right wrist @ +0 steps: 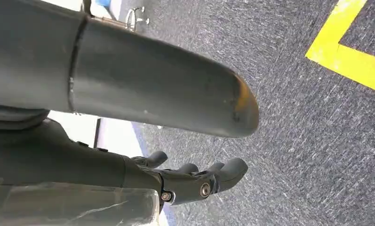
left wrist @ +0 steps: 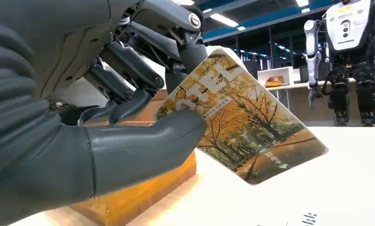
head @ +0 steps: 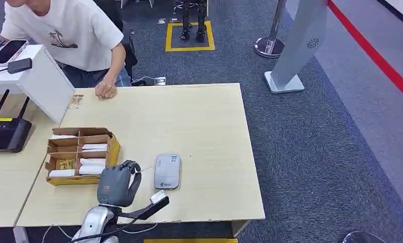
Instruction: Pass the card to the sensor for recognition and then transmit it.
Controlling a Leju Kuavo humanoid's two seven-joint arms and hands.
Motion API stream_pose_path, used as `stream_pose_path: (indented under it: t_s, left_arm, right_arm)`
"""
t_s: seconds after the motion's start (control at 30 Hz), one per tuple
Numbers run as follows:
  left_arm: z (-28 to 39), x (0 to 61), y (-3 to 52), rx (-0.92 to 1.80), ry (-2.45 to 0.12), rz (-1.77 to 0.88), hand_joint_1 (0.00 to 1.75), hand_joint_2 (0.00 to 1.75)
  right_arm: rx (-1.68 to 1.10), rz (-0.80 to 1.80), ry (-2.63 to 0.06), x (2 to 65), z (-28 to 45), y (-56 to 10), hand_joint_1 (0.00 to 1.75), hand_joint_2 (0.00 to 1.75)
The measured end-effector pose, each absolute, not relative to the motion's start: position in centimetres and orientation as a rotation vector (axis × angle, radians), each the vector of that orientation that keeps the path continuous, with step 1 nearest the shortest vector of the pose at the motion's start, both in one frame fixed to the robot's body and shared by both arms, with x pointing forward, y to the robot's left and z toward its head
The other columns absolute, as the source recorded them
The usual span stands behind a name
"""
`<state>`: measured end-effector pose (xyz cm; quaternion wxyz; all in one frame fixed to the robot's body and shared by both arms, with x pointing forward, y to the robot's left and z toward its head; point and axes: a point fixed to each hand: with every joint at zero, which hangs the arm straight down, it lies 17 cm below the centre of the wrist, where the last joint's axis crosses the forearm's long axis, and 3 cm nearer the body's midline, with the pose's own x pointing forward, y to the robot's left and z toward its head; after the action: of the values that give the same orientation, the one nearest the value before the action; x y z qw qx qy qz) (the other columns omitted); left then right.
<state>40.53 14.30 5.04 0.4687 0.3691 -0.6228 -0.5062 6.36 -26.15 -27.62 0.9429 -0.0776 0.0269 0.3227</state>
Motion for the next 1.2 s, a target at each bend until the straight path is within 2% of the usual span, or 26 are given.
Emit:
stream_pose_path:
  t_s: [0.23,1.2]
  left_arm:
    - [5.8,41.0,13.1,0.871,-1.559,-1.234,1.75,1.75]
    - [1.6,39.8,10.6,0.749,-1.478,-1.232,1.75,1.75]
  right_arm:
    - [-0.16,0.686,0.055,6.9,-27.5,-26.1,0.0,0.0]
    - [-0.162,0.698,0.047,7.6,-27.4,-25.9,0.0,0.0]
